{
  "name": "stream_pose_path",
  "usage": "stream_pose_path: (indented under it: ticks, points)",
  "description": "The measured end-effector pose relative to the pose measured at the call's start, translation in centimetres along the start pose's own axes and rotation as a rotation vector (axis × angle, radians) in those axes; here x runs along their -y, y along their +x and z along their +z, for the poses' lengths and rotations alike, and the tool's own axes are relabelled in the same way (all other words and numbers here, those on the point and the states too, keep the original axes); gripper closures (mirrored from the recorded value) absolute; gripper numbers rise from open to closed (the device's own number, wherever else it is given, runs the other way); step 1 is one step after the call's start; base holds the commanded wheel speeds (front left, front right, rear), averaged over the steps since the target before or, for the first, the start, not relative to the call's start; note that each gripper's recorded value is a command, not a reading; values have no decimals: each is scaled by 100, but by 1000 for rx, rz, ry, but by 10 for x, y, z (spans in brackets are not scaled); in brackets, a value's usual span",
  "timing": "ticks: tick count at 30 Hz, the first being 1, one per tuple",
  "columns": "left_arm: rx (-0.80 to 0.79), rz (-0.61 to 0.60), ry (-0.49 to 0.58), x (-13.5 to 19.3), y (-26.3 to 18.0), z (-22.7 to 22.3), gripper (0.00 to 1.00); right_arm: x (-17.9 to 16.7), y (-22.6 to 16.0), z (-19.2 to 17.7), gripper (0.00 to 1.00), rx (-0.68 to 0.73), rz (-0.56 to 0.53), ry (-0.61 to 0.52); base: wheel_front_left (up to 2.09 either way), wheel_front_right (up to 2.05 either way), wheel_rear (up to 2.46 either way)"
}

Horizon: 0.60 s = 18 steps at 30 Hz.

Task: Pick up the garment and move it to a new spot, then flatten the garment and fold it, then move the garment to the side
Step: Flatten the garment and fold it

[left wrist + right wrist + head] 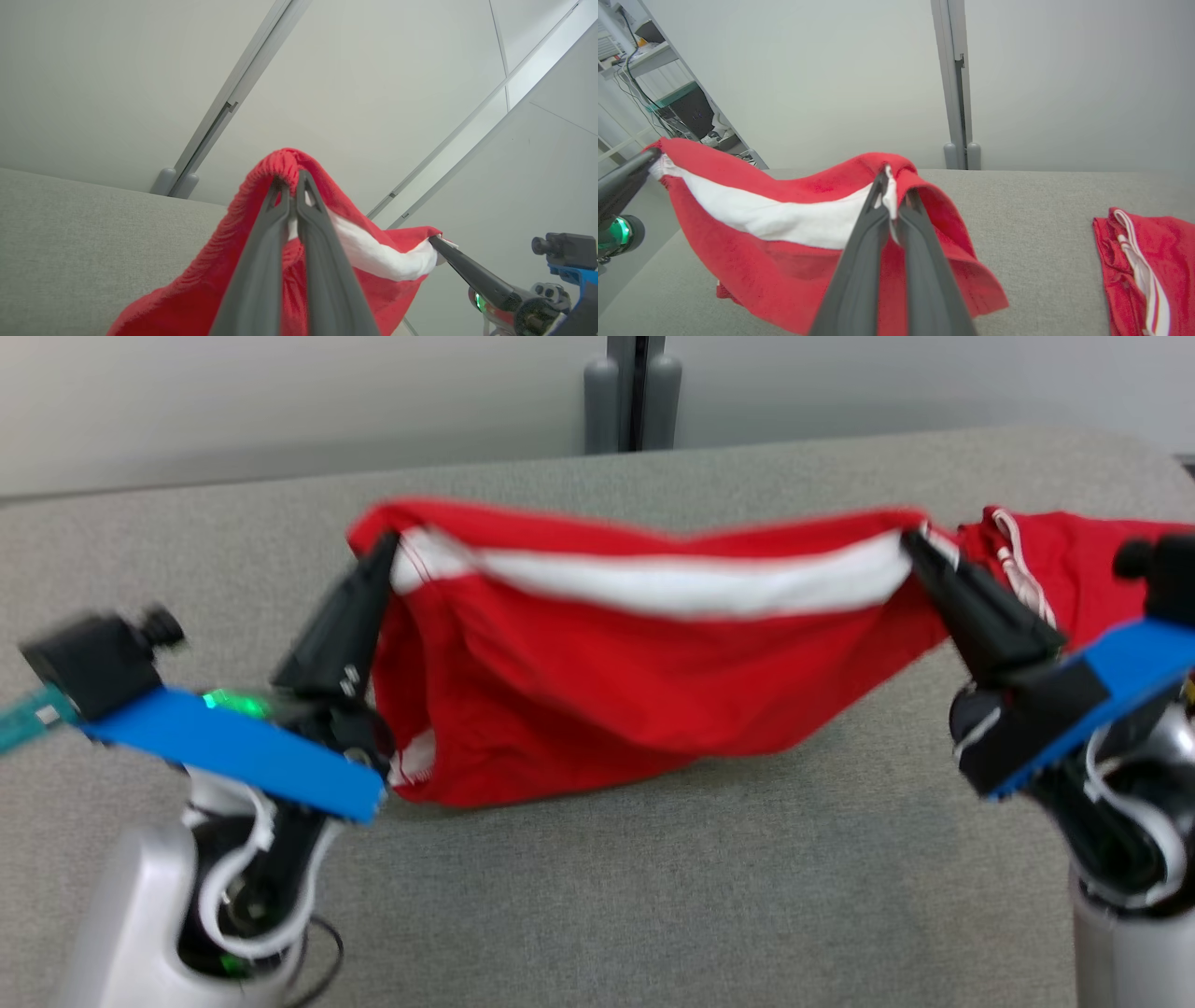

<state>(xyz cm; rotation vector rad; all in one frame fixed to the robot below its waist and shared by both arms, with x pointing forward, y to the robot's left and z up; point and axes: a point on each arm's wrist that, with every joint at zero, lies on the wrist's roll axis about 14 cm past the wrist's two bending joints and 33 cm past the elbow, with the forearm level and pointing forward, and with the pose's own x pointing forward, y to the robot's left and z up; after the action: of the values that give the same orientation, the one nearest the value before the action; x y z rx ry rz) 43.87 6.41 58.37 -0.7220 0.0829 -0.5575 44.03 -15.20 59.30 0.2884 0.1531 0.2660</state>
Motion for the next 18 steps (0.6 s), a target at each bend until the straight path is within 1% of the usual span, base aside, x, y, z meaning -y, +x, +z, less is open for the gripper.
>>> stream_pose_path:
  ticks: [3,5,8,9,11,12,14,18]
  points:
    - [-12,3,18,-12,25,15,100,10,29,13,100,-9,-13,-100,0,0,0]
    - [-27,2,77,-23,45,22,100,19,53,18,100,-13,-19,-162,0,0,0]
    - [-2,38,101,-49,76,38,100,25,93,27,100,17,-16,-211,0,0,0]
    - [5,47,123,-57,86,43,100,26,106,36,100,50,-13,-229,0,0,0]
    - [17,48,204,-68,105,55,100,18,129,60,100,155,21,-212,0,0,0]
    - [33,55,229,-75,114,63,100,15,140,71,100,200,32,-218,0,0,0]
    - [63,67,270,-88,130,73,100,12,157,87,100,270,37,-274,0,0,0]
    - [195,37,294,-85,158,102,100,10,172,123,100,419,35,-381,0,0,0]
